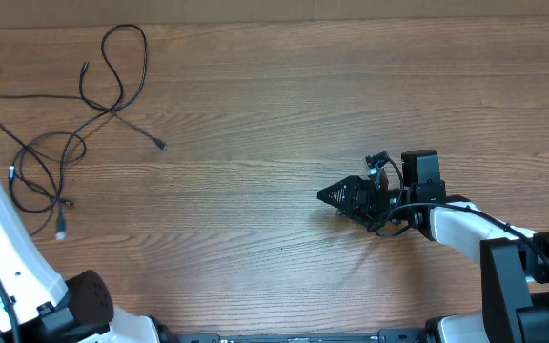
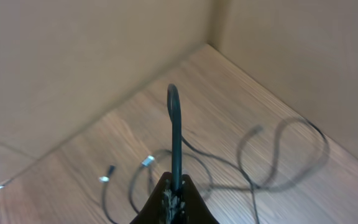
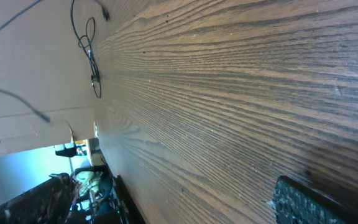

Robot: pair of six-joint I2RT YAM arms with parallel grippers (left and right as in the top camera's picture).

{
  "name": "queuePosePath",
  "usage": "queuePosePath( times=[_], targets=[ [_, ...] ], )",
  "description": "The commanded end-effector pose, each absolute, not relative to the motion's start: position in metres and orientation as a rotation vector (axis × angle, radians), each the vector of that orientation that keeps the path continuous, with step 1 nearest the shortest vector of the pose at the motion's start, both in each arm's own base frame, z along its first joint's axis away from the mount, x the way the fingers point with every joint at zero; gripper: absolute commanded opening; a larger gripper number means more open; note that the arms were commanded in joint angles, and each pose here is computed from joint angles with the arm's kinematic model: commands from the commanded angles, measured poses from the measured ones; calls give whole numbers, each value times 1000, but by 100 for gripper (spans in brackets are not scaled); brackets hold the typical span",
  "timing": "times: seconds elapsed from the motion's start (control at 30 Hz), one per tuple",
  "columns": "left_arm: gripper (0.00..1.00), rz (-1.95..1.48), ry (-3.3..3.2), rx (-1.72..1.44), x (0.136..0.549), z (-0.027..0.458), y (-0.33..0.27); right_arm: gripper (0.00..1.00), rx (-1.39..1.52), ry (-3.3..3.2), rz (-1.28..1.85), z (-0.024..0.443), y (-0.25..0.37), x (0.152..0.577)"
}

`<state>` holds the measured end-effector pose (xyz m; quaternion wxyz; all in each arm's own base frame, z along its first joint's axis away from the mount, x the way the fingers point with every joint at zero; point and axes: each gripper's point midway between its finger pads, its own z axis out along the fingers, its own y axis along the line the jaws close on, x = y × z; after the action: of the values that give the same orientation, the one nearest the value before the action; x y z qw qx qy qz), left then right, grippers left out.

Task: Untangle cables
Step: 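Carry the cable with the left gripper to the left pile and drop it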

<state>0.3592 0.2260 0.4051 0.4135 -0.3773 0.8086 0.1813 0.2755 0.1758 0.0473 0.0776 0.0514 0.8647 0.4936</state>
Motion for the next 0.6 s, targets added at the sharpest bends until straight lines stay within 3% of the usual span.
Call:
queuePosePath(
  times=[0.0, 0.4, 0.43, 0.57],
  targets=[
    [4, 556, 1968, -1018, 343, 413, 257, 100, 146, 2590, 1467, 45, 175, 277],
    [7, 507, 1837, -1219, 320, 413, 292, 100, 146, 2590, 1466, 45, 175, 277],
    [14, 491, 1845, -1214, 322, 411, 291, 100, 146, 2590, 1466, 45, 175, 277],
    [68, 427, 1878, -1191, 332, 405, 286, 100, 148, 2592, 1467, 45, 175, 276]
  ],
)
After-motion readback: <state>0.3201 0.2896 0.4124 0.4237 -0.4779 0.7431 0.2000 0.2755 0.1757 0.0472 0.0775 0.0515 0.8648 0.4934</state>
